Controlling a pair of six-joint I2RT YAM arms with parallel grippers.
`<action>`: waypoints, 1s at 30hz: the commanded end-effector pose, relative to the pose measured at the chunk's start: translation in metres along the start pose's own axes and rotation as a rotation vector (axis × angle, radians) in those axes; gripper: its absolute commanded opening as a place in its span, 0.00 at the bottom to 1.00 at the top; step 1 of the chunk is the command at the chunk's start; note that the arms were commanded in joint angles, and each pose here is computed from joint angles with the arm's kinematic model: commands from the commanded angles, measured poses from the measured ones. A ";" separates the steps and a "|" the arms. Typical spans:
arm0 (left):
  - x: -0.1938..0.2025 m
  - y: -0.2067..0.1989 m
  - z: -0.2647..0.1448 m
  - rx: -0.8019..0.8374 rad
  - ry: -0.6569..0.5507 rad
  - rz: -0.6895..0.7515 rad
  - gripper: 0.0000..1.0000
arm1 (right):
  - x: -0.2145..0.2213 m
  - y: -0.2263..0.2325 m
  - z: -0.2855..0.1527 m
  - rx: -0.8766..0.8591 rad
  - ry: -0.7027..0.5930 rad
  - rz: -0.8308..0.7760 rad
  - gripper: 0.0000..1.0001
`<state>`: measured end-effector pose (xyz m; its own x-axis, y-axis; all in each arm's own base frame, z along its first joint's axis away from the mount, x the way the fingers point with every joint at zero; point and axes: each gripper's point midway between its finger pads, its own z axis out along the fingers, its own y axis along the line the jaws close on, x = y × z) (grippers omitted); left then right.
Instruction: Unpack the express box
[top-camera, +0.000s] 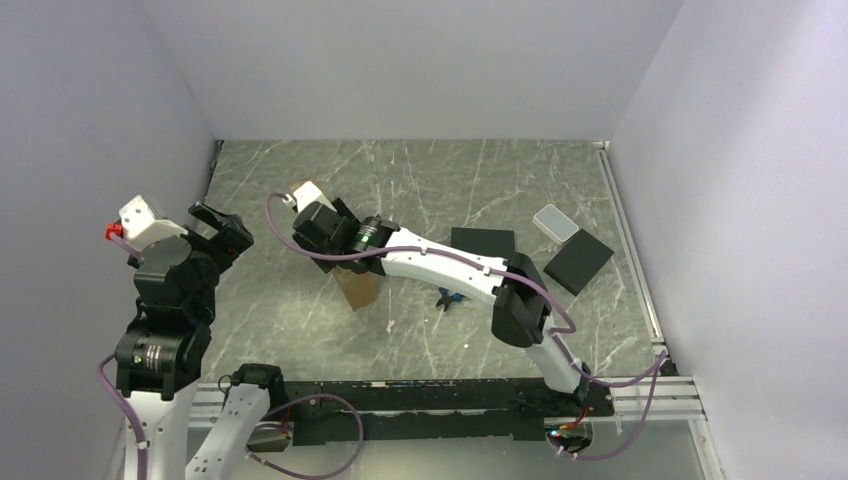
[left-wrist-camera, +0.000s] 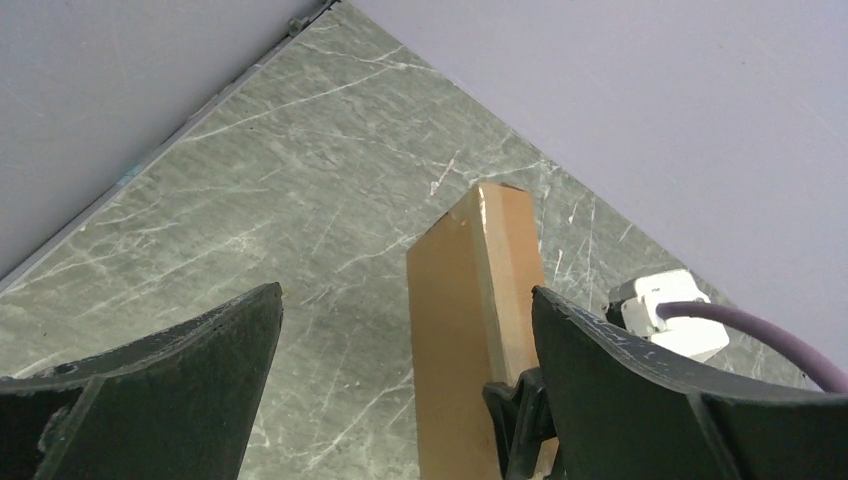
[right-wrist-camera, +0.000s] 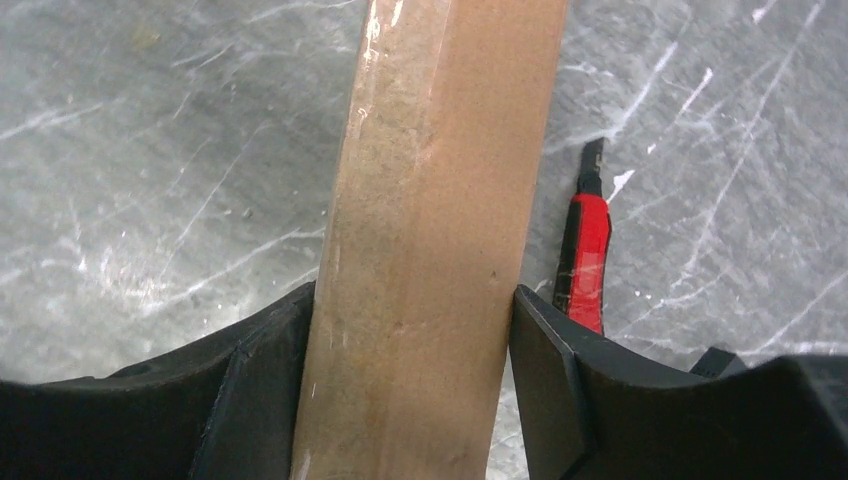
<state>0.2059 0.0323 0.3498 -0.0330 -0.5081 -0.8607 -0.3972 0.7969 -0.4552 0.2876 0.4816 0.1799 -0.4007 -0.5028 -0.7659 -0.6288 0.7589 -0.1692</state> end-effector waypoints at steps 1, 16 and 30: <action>-0.010 -0.011 0.000 0.034 -0.028 -0.026 0.99 | -0.012 0.021 -0.026 -0.194 -0.037 -0.093 0.56; 0.006 -0.017 0.006 0.067 0.033 -0.026 0.98 | 0.039 0.036 -0.085 -0.595 -0.295 -0.663 0.70; 0.034 -0.025 0.011 0.117 0.142 -0.022 0.98 | 0.046 0.032 -0.062 -0.576 -0.239 -0.695 0.87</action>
<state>0.2178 0.0106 0.3293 -0.1294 -0.5429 -0.8298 -0.3378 0.8109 -0.4778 0.2012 0.4515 0.1680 0.2808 -0.6470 -0.7088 -0.9410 -0.0405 -0.3358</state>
